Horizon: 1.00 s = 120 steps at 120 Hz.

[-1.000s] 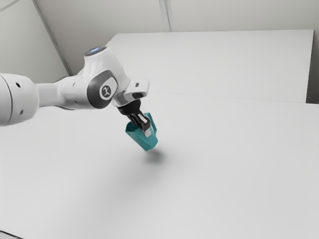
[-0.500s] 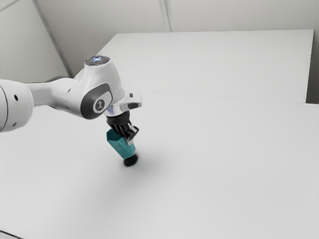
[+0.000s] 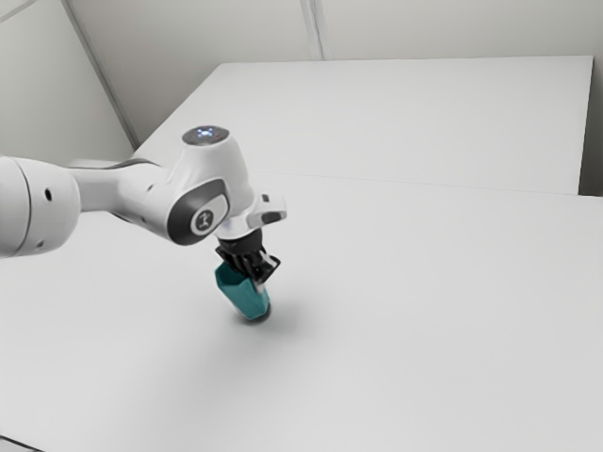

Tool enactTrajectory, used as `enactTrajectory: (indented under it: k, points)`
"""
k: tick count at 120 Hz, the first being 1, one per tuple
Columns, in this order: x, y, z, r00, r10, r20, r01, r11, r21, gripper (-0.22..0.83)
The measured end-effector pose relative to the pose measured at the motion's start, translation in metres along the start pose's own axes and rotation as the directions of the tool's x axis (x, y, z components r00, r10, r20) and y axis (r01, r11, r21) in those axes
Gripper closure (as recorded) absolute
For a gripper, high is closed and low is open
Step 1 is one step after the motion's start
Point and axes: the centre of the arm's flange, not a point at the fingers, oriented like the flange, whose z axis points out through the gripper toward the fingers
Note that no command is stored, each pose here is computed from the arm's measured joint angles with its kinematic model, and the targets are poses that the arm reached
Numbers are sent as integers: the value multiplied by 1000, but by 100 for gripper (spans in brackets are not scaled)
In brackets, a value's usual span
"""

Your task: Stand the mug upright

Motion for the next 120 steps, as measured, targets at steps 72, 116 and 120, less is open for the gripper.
enactTrajectory:
  k: [72, 116, 120]
  points:
    - [1, -23, 7, 994, -107, -12, 107, 994, 8, 21]
    - [11, -21, -87, 986, -142, -84, 146, 988, 48, 4]
    - [16, -26, -102, 984, -156, -89, 160, 986, 39, 3]
